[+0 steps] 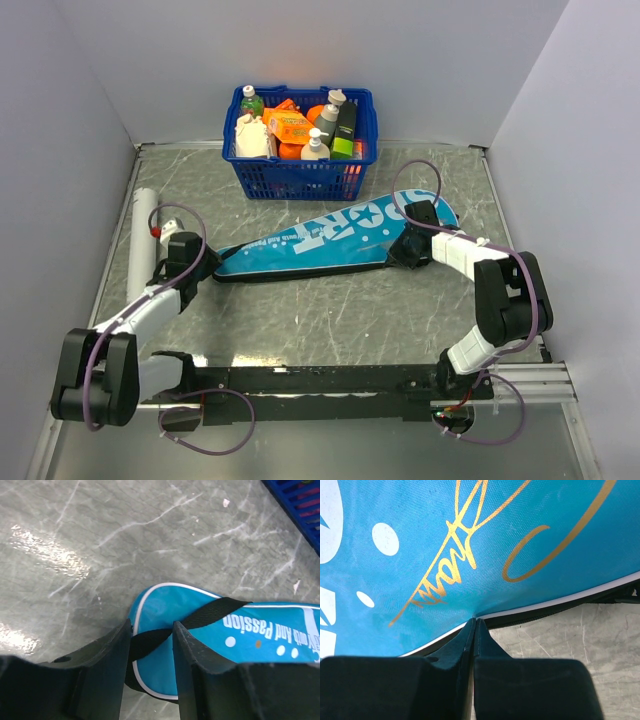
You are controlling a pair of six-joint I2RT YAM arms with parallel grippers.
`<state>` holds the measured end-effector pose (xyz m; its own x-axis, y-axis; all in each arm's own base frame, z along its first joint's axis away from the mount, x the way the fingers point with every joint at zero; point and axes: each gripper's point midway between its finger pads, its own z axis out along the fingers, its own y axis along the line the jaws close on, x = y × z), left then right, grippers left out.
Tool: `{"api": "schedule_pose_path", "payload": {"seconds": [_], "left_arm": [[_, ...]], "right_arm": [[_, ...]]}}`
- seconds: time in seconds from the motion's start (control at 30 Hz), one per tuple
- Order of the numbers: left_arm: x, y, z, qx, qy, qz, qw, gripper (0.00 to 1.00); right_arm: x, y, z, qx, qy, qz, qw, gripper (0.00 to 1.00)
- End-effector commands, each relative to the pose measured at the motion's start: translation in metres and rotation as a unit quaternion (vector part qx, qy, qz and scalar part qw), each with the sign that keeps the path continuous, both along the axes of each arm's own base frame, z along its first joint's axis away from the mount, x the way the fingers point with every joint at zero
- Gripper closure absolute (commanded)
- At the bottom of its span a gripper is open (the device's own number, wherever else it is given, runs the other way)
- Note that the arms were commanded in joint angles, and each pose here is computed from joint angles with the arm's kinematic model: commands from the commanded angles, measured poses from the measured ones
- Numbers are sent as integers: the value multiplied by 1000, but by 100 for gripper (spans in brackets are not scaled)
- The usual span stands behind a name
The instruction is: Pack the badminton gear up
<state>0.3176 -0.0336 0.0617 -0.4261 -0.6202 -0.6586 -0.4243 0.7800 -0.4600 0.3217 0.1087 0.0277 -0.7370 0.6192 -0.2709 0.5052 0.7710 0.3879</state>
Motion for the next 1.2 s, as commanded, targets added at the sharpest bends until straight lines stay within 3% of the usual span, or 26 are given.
{"api": "schedule_pose_path", "payload": {"seconds": [0.0,0.2,0.3,0.33,0.47,0.83,1.17], "left_arm": [[1,10,-9,12,16,19,1000,57],[7,-1,-20,-2,39,-8,999,64],[9,-17,-27,-30,43,-42,998,72],[13,-21,-26,-36,40,-51,997,78],[9,-48,-36,-87,46,-94,991,86],[-26,-104,-33,-97,41,-160,981,87],[-62,-132,-23,-119,20,-208,971,87]], "right_arm": [[-5,-7,5,-10,-2,0,1000,100],[-5,-5,8,-4,-5,1,1000,100],[-5,-1,8,4,-5,6,1000,100],[-5,3,8,6,-3,12,1000,100],[-7,23,5,9,3,37,999,100],[-9,123,22,25,-1,120,993,100],[-42,222,36,55,4,213,976,100]]}}
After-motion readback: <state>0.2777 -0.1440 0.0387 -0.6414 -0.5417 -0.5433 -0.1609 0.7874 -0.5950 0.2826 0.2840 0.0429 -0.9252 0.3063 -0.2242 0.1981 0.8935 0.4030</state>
